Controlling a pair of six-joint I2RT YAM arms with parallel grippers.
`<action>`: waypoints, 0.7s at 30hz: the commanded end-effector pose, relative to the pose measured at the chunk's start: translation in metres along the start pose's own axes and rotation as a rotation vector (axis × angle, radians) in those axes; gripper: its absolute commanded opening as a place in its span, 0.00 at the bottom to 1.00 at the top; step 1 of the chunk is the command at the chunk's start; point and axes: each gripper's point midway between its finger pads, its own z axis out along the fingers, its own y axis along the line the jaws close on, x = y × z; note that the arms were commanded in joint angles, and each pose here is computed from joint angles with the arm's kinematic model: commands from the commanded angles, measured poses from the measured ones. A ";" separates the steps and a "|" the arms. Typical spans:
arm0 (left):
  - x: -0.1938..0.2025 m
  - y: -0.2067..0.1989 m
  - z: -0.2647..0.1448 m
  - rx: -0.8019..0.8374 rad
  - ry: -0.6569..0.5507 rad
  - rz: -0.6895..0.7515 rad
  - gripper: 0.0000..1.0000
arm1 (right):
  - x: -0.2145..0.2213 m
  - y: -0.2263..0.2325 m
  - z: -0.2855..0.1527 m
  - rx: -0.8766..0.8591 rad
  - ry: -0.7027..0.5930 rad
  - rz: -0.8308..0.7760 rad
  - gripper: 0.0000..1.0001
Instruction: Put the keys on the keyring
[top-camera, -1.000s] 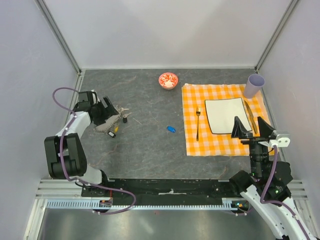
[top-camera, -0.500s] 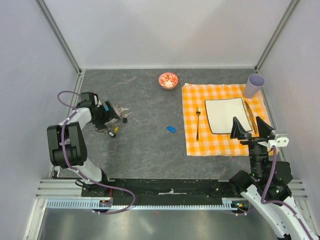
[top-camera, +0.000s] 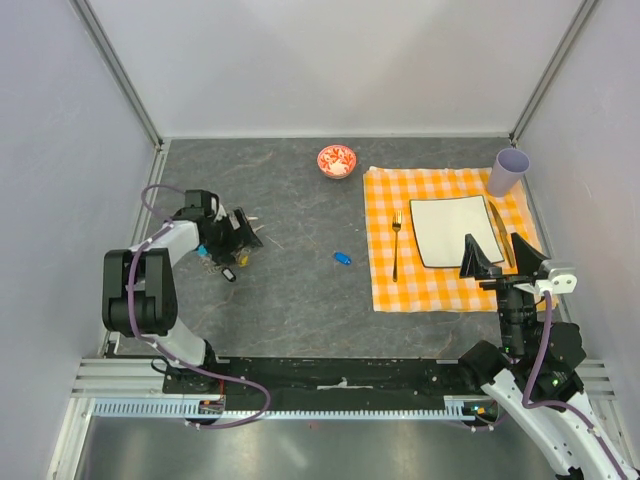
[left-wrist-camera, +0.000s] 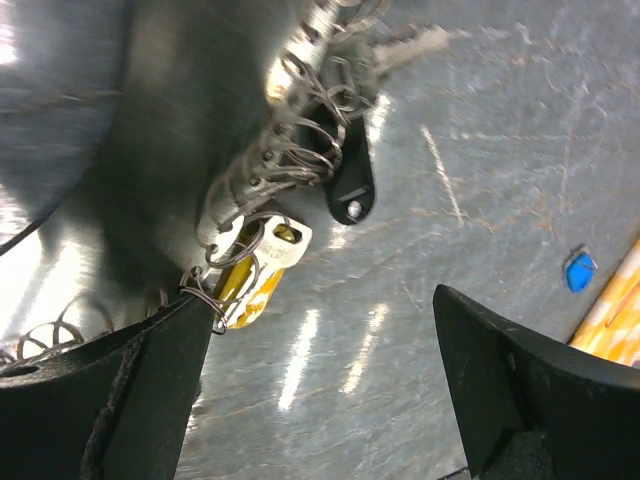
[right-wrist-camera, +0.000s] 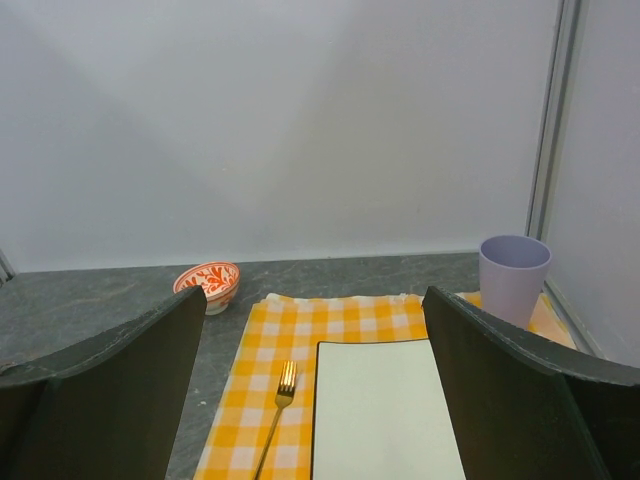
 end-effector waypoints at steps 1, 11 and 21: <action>0.028 -0.032 0.005 0.071 0.054 -0.030 0.98 | -0.007 -0.003 -0.001 0.009 -0.019 0.002 0.98; 0.062 -0.073 0.013 0.069 0.049 0.040 0.97 | -0.007 -0.002 -0.002 0.000 -0.016 -0.004 0.98; 0.063 -0.086 -0.003 -0.046 -0.010 0.203 0.95 | -0.006 -0.002 -0.002 0.001 -0.013 -0.010 0.98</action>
